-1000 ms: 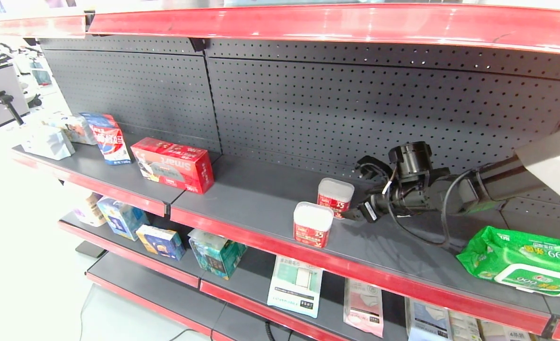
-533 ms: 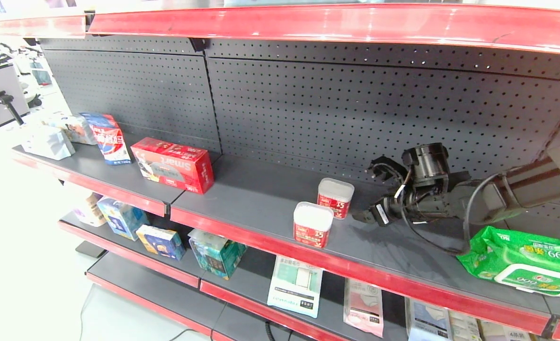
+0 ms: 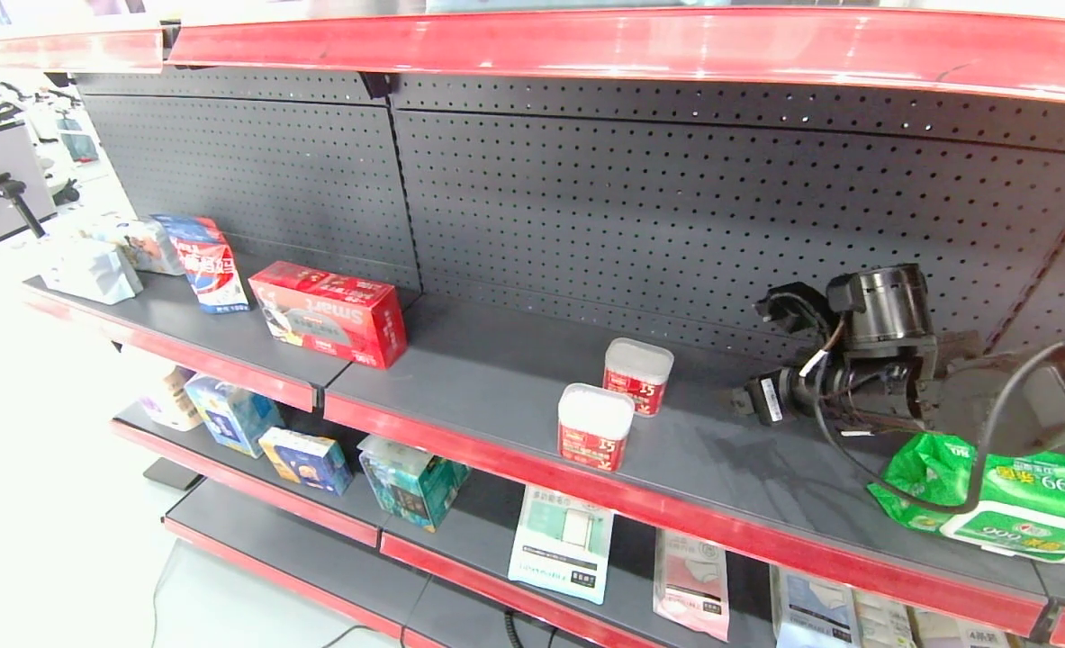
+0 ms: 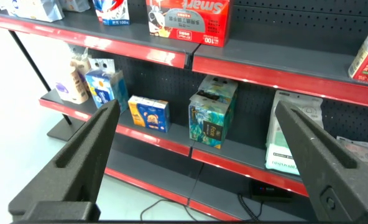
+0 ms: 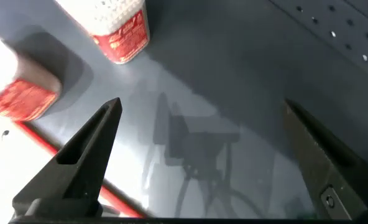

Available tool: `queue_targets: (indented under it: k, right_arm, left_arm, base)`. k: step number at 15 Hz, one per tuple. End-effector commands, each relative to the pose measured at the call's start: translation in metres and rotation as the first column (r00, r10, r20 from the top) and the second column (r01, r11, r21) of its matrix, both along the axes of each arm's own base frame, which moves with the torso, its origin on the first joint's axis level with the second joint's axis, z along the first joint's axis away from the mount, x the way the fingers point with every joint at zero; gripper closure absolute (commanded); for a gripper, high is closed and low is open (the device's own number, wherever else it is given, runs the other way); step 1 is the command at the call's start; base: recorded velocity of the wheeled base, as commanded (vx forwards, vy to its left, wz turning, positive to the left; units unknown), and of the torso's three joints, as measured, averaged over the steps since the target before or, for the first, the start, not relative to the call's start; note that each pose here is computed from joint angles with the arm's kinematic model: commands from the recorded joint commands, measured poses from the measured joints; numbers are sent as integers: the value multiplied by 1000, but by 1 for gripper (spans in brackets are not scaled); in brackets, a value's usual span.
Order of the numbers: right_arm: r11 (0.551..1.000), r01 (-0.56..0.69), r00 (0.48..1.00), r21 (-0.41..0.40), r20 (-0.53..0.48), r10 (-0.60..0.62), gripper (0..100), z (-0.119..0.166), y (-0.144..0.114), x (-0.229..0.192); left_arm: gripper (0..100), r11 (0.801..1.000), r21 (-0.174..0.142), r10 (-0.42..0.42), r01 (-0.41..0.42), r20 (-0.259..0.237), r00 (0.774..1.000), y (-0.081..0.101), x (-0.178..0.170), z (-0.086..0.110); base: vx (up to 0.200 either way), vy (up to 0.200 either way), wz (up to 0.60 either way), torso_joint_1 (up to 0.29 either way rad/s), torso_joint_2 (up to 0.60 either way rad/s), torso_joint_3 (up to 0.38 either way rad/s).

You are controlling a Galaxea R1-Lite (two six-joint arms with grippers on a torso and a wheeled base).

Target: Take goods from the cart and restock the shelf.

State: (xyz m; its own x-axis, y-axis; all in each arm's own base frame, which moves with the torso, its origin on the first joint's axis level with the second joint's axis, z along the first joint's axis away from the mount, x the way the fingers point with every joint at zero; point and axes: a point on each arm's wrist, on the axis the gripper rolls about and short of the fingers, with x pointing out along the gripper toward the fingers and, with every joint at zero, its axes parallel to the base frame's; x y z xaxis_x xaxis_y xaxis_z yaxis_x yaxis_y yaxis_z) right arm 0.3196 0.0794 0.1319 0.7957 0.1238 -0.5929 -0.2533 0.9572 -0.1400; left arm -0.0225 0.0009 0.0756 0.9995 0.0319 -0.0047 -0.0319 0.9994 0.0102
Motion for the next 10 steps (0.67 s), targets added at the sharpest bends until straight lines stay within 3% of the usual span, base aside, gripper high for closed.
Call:
queue_targets:
  k: [1,5,10]
  right_arm:
    - [1000,13,999,17,30,-13,0,14,-5,-20]
    - [995,90,994,46,59,-93,0,24,-15,-57]
    - [969,209,947,131,222,-234,0,42,-46,-159]
  left_arm:
    - [0,1000,1,0,0,0,1000,0,0,0]
    - [0,1000,1,0,0,0,1000,0,0,0]
    - [0,1000,1,0,0,0,1000,0,0,0]
  base:
    - [0,0,0,0,0,0]
    - [0,0,0,0,0,0]
    - [0,0,0,0,0,0]
